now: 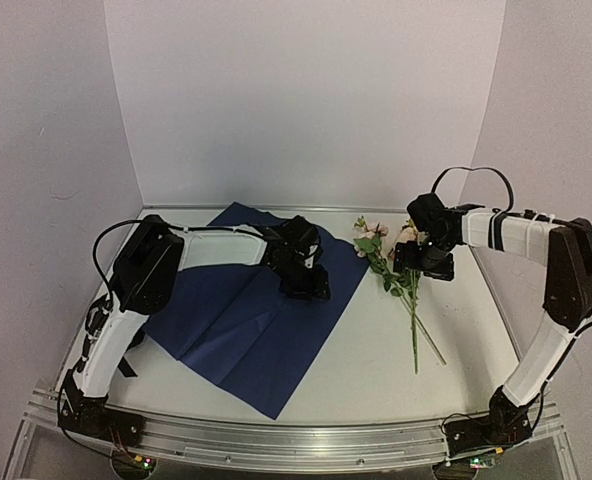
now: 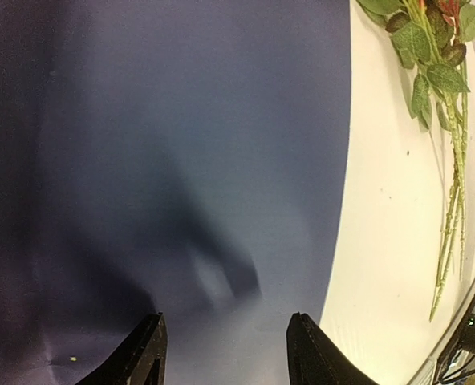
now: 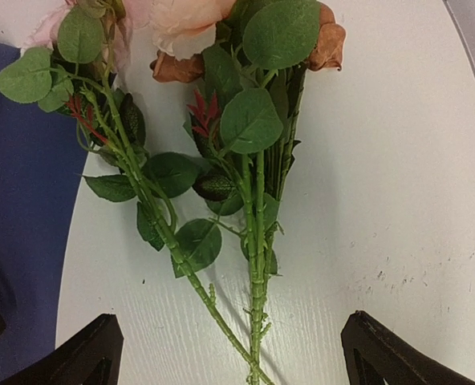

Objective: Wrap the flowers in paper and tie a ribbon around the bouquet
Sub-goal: Adjust the flattened wrapping paper at the center of the board.

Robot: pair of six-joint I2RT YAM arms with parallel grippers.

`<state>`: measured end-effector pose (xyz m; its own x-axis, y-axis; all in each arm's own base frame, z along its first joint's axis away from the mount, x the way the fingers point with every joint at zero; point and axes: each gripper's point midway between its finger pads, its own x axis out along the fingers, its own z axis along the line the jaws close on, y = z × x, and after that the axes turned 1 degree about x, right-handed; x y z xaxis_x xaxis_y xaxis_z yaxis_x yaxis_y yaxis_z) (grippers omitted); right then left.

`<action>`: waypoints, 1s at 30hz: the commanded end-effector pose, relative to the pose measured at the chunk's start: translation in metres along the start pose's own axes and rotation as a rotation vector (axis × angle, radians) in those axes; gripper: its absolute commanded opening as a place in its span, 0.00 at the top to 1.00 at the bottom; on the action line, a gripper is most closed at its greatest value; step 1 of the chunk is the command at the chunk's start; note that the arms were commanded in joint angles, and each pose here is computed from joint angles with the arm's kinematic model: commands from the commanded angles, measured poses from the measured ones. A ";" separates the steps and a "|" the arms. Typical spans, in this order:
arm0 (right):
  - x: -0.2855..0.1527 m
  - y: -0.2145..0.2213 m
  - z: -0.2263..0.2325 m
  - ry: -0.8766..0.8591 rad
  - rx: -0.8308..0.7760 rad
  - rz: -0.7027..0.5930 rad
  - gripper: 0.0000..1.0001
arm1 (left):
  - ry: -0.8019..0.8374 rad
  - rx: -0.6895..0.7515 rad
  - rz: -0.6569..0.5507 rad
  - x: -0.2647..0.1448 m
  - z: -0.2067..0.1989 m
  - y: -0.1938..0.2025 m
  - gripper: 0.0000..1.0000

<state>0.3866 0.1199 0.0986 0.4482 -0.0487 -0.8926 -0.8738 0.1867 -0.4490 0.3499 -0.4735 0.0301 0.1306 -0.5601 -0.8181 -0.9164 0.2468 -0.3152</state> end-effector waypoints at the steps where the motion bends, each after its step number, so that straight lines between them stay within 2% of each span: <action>1: 0.011 0.004 -0.010 0.006 0.014 0.018 0.02 | 0.014 0.029 0.077 0.019 -0.015 0.022 0.47; 14: 0.019 0.015 -0.020 -0.013 0.016 0.048 0.02 | 0.091 0.084 0.116 0.034 -0.056 0.033 0.47; 21: 0.031 0.026 -0.018 -0.022 -0.009 0.084 0.03 | 0.093 0.104 0.133 0.027 -0.059 0.043 0.47; 27: 0.042 0.039 -0.012 -0.024 -0.037 0.118 0.17 | 0.083 0.129 0.134 0.019 -0.058 0.045 0.47; 30: 0.048 0.045 -0.011 -0.015 -0.044 0.134 0.26 | 0.066 0.143 0.103 0.014 -0.059 0.032 0.46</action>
<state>0.3702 0.1104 0.0483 0.3505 -0.0088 -0.9365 -0.9226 0.1690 -0.3469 0.3047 -0.5304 0.0324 0.0158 -0.6186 -0.7855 -0.8681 0.3814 -0.3178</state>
